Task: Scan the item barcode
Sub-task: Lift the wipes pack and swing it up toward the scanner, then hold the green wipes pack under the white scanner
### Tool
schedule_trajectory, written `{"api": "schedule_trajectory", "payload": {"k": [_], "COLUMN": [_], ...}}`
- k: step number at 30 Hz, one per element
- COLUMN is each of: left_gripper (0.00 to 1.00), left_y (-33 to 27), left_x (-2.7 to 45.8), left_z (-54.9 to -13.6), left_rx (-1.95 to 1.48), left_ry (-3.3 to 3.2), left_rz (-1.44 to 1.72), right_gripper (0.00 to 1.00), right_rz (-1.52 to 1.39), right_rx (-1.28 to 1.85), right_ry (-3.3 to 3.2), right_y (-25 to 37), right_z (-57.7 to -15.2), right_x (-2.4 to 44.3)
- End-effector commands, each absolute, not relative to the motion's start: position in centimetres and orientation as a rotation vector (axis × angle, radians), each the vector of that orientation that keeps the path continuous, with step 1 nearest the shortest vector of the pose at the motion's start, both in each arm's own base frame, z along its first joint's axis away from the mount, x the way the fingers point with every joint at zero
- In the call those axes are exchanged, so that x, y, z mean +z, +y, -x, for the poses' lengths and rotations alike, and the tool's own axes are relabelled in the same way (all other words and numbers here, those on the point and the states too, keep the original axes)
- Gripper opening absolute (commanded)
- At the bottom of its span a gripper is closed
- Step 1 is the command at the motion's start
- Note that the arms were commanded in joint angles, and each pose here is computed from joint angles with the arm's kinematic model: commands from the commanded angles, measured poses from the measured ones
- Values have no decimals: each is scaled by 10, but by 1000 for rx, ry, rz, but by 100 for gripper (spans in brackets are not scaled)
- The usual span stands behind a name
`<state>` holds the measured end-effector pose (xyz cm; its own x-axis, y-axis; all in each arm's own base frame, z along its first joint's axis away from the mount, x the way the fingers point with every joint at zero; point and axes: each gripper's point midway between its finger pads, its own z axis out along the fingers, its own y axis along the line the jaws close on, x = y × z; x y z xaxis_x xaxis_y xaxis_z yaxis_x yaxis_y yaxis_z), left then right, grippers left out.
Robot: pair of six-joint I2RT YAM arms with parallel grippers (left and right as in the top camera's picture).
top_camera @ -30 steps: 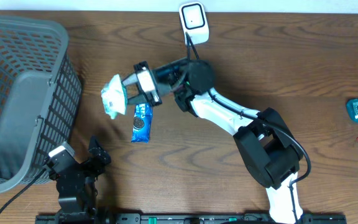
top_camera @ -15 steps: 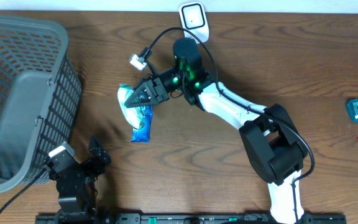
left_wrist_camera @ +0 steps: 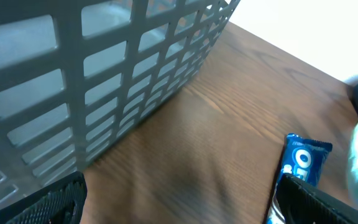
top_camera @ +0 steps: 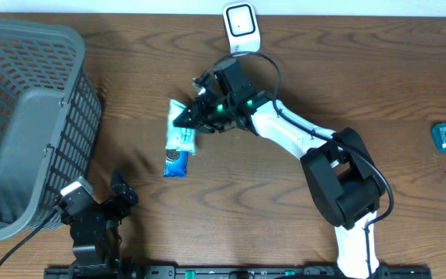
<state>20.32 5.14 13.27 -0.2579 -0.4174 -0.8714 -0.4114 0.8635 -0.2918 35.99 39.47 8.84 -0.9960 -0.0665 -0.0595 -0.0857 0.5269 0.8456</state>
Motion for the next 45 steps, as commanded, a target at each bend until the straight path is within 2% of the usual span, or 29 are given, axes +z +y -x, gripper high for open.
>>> {"api": "schedule_trajectory", "payload": {"k": [1, 6, 16, 24, 28, 36, 45], "left_gripper": [98, 98, 98, 98, 98, 98, 98], "left_y": [54, 54, 54, 54, 54, 54, 54], "left_x": [134, 134, 134, 134, 134, 134, 134], "left_z": [-203, -203, -203, -203, -203, -203, -203], "left_rx": [15, 15, 15, 15, 15, 15, 15], "left_ry": [1875, 1875, 1875, 1875, 1875, 1875, 1875], "left_rz": [611, 611, 611, 611, 611, 611, 611], "right_gripper": [2, 1, 2, 1, 2, 2, 2], "right_rz": [84, -216, -610, -1085, -1237, -1328, -1498], "right_rx": [1197, 1053, 884, 1012, 1072, 1149, 1143], "right_ry": [2740, 2870, 2443, 2022, 1904, 1837, 1807], "right_y": [372, 339, 302, 270, 269, 286, 282], "right_z": [-382, -391, -505, -581, -613, -664, -663], "right_x": [66, 60, 130, 155, 146, 113, 98]}}
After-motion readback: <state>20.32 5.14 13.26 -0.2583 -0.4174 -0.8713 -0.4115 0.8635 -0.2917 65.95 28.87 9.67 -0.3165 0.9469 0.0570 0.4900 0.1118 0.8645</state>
